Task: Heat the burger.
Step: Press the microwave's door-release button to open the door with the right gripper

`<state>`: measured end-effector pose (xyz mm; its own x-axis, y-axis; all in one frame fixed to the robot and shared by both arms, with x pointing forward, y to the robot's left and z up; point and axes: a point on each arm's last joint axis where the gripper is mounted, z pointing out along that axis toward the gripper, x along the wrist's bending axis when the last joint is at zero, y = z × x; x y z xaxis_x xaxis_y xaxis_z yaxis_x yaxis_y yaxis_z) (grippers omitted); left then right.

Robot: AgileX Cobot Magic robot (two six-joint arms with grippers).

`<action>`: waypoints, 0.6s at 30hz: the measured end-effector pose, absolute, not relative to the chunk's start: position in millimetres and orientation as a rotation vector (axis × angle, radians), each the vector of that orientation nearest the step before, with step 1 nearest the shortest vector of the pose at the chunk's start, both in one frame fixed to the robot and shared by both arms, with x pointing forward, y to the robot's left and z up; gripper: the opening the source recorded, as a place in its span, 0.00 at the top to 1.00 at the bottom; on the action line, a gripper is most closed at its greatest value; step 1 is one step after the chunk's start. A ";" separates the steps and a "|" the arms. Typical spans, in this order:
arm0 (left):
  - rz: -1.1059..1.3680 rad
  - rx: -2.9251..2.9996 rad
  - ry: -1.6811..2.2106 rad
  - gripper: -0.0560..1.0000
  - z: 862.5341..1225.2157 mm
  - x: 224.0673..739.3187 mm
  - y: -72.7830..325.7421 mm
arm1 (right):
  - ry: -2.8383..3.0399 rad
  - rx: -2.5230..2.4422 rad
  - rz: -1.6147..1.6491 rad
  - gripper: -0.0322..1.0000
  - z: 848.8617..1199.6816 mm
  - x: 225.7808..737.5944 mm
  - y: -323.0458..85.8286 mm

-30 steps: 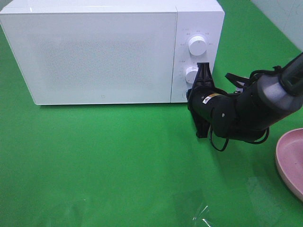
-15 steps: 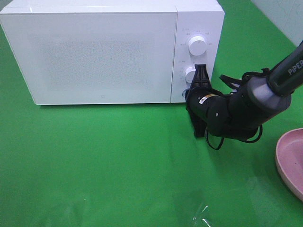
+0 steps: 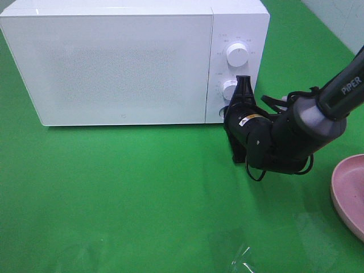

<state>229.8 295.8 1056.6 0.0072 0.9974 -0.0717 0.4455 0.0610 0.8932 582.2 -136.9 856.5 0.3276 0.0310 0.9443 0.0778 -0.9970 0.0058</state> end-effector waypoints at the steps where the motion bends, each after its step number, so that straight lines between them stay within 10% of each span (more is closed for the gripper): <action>1: 0.886 1.495 1.552 0.03 1056.6 229.8 295.8 | -0.101 -2.516 -1.814 0.94 856.3 581.6 -136.0; 18: 0.886 1.495 1.552 0.03 1056.6 229.8 295.8 | -0.067 -2.502 -1.844 0.94 852.3 584.8 -132.1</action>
<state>229.8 295.8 1056.6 0.0072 0.9974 -0.0717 0.4455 0.0610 0.8932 584.8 -132.1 852.3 0.2957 0.0155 0.9552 0.0539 -0.9985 -0.0005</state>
